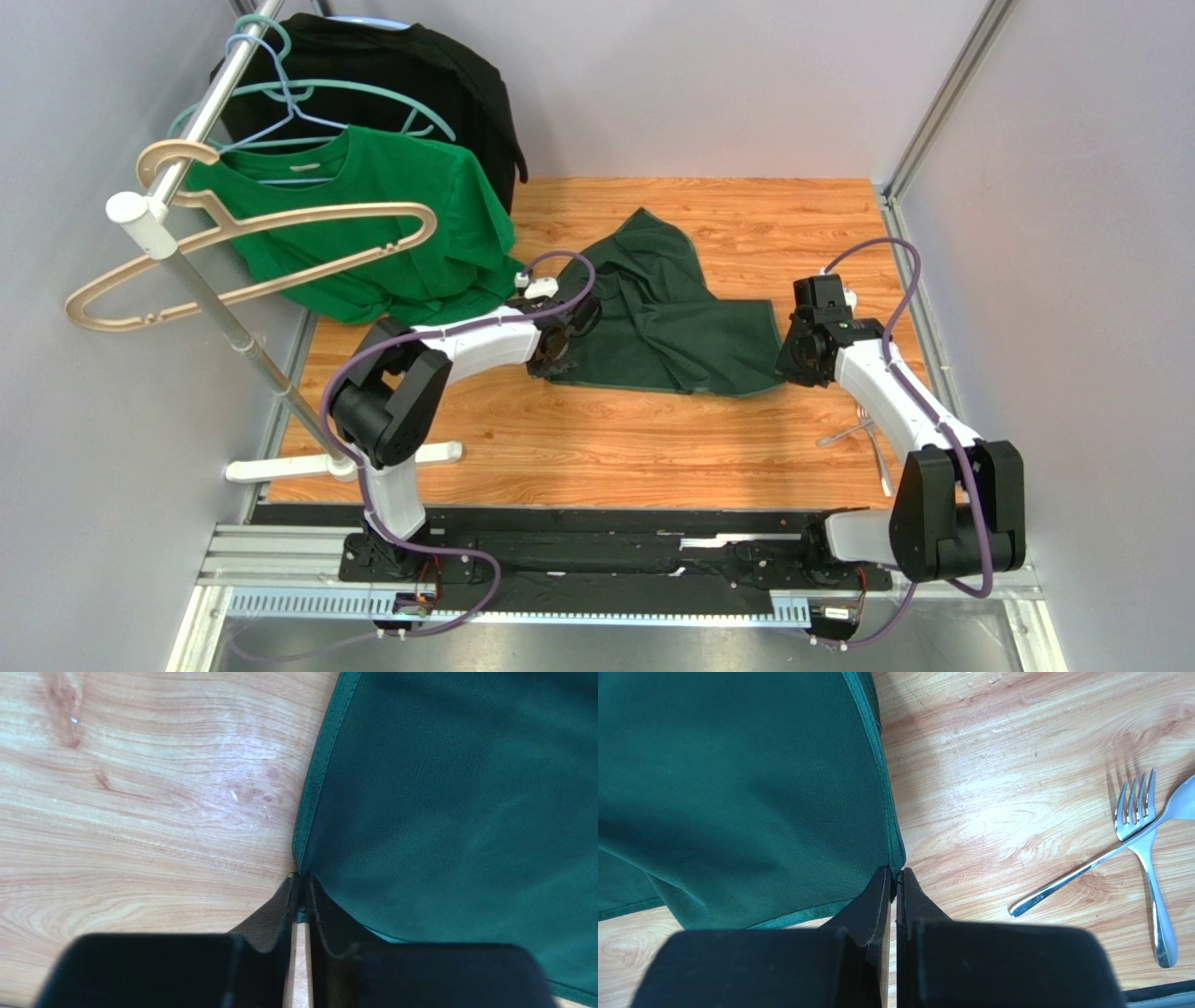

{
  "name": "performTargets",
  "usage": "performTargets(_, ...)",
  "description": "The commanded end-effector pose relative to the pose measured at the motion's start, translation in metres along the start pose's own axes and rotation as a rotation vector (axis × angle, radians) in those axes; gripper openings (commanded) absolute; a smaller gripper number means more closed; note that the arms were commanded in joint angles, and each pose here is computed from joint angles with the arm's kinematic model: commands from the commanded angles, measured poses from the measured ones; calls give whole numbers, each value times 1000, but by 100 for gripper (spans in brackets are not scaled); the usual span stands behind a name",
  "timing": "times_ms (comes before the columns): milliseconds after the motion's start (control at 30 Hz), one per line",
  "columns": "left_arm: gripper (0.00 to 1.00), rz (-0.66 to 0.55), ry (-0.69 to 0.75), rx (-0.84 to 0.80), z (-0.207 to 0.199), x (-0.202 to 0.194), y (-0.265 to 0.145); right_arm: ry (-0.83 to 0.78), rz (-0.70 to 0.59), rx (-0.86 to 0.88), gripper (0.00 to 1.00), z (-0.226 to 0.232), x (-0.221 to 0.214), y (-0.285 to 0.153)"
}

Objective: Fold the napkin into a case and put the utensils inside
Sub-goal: Pick up the crumpled napkin from the corner of the board, then flatten out the crumpled napkin at the center of the board.

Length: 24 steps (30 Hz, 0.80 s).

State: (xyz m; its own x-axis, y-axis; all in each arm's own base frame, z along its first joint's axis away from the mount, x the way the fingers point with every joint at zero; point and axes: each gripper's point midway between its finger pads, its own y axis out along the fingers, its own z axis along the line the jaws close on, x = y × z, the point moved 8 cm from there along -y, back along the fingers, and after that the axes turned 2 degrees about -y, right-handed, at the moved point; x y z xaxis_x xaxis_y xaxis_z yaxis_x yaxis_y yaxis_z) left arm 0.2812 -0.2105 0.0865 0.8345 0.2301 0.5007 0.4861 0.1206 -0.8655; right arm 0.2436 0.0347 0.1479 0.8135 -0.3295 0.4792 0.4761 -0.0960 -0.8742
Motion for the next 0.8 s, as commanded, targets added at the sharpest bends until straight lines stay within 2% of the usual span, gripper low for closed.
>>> performTargets(0, 9, 37, -13, 28, 17, -22, 7, 9, -58, 22, 0, 1, 5, -12)
performTargets(100, 0, -16, 17, 14, 19, -10, -6, 26, -82, 31, 0, 2, 9, -16)
performTargets(167, 0, -59, 25, -28, 13, 5, -22, 39, -123, 60, 0, 7, 19, -26)
performTargets(267, 0, -169, 68, -159, 5, 38, -68, 64, -230, 90, 0, 10, 44, -61)
performTargets(367, 0, -343, 75, -353, 10, 76, -144, 84, -368, 128, 0, 10, 69, -113)
performTargets(433, 0, -440, 101, -446, 16, 90, -180, 98, -438, 122, 0, 2, 73, -144)
performTargets(467, 0, -534, 103, -537, 25, 103, -216, 110, -505, 147, 0, 2, 83, -169)
performTargets(500, 0, -585, 100, -580, 29, 107, -235, 112, -535, 166, 0, 0, 84, -183)
performTargets(633, 0, -814, 84, -753, 68, 124, -326, 123, -746, 285, 0, -18, 73, -267)
performTargets(767, 0, -988, 98, -926, 114, 117, -401, 122, -948, 419, 0, -40, 47, -345)
